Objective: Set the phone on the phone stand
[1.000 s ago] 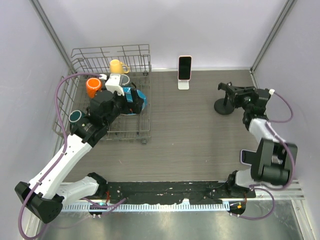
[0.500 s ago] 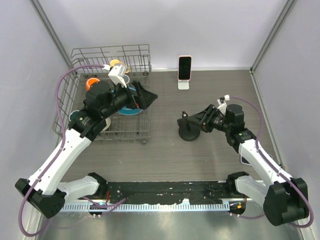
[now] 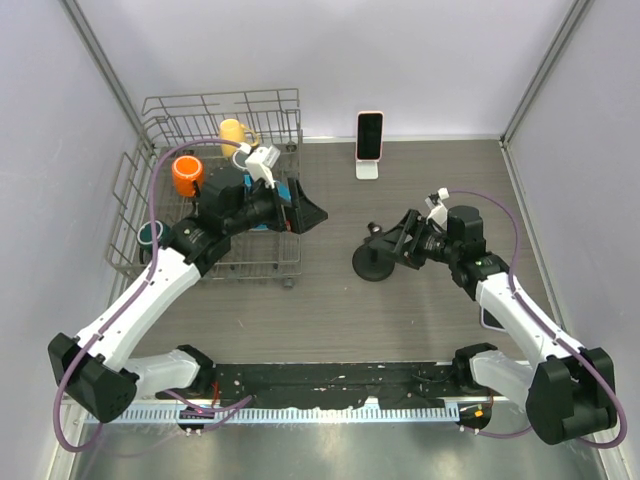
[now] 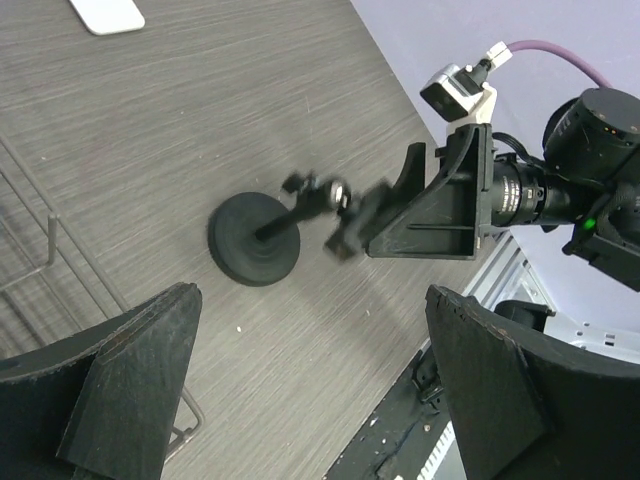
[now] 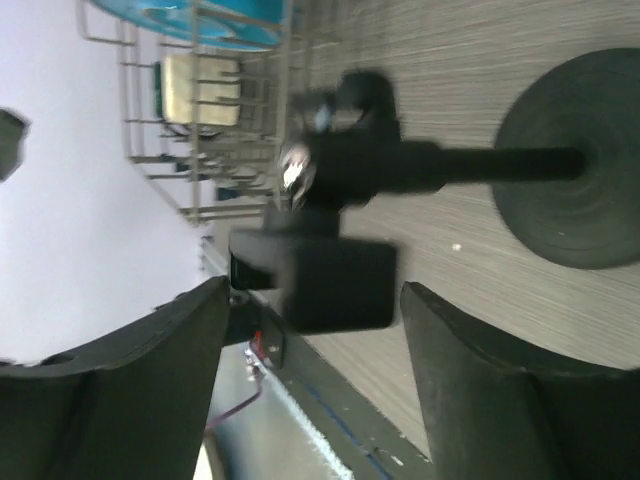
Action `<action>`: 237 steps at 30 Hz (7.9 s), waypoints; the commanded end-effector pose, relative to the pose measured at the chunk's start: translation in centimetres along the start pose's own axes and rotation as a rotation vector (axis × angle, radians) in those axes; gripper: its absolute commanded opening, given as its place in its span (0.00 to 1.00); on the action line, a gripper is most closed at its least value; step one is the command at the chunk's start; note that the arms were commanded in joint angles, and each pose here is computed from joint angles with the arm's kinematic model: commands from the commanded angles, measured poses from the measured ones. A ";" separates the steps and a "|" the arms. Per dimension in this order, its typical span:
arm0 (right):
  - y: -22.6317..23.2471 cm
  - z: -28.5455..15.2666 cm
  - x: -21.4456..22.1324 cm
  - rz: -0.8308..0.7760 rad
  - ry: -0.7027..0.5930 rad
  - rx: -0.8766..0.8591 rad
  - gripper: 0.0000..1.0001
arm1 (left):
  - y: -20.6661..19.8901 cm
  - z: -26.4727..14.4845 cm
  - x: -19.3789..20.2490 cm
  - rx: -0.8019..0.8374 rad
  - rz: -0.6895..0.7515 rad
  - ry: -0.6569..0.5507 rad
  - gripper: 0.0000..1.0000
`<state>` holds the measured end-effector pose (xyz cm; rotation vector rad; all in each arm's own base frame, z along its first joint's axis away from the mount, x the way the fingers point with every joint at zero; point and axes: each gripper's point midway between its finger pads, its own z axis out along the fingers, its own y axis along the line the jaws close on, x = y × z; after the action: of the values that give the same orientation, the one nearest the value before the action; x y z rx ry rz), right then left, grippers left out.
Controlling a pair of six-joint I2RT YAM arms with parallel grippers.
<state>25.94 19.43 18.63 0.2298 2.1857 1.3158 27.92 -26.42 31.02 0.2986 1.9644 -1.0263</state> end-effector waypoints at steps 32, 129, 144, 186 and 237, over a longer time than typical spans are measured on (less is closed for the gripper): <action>-17.3 -25.7 -4.9 0.429 -0.949 1.351 0.99 | -1.7 -2.2 -1.3 0.022 0.110 -0.088 0.99; -33.3 -11.4 -11.2 0.511 -0.046 1.357 0.99 | -2.2 -1.5 -0.2 0.033 0.110 -0.050 0.99; -33.0 -8.5 -8.6 0.412 0.045 1.231 0.23 | -2.4 -1.8 -0.3 0.035 0.112 -0.058 0.99; -9.3 -14.6 -16.0 -0.233 -0.681 0.800 0.01 | -0.9 -1.4 -0.5 -0.006 0.183 -0.091 0.99; 10.7 -12.7 -9.8 -0.236 -0.537 0.105 0.01 | -16.7 13.6 4.6 0.220 0.094 -0.110 0.00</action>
<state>26.19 9.85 32.30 0.4122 1.8790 0.7914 23.21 -48.53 29.67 0.4781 1.8307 -1.1998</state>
